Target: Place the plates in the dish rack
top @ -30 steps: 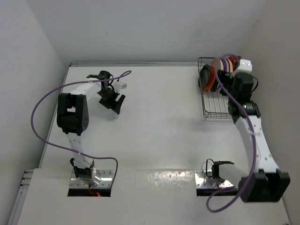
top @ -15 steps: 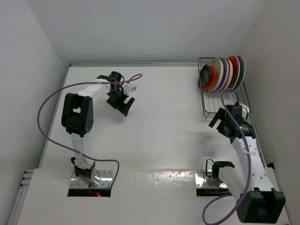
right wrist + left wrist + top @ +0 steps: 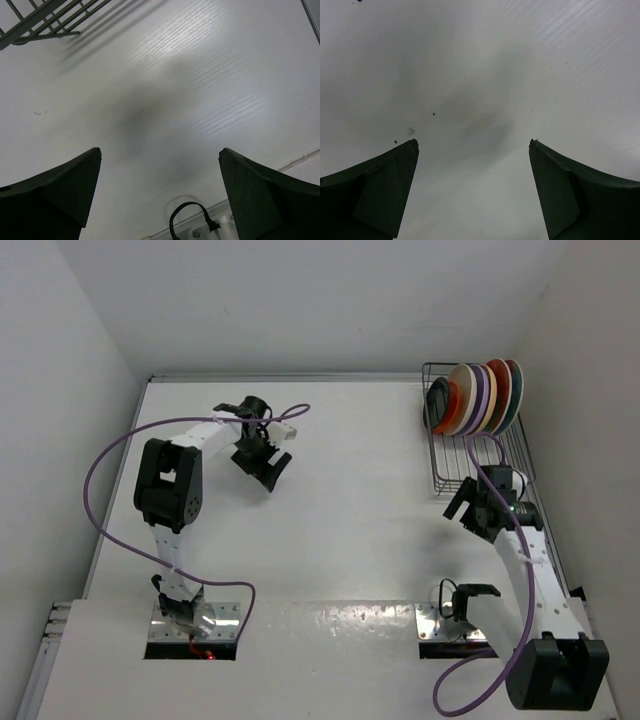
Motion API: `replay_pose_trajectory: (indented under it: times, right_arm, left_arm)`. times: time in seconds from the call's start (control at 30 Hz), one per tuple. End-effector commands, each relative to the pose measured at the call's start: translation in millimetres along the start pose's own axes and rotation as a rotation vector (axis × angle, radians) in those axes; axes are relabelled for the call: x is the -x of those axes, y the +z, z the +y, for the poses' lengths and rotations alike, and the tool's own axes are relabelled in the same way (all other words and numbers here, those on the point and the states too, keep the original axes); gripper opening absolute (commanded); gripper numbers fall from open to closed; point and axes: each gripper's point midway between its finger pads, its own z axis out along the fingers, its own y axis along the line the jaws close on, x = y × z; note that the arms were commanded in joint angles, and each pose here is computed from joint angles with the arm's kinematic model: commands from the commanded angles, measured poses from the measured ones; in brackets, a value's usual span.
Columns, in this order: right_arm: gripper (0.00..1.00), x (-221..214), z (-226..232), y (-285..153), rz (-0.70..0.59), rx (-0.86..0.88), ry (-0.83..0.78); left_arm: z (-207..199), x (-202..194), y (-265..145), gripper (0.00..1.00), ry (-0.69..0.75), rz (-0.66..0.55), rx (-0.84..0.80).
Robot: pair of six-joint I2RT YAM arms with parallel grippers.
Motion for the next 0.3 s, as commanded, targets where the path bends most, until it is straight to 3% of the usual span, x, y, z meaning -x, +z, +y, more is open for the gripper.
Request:
replay_pose_trajectory:
  times: [0.0,0.27]
  right_arm:
    - [1.00,9,5,-2,-0.044,0.025,0.033]
    - [1.00,20,11,-7,-0.097,0.070,0.045]
  left_arm:
    - [-3,10,-16,0.97,0.017,-0.049,0.029]
    - [-2,8,-17,0.97,0.026,-0.045,0.037]
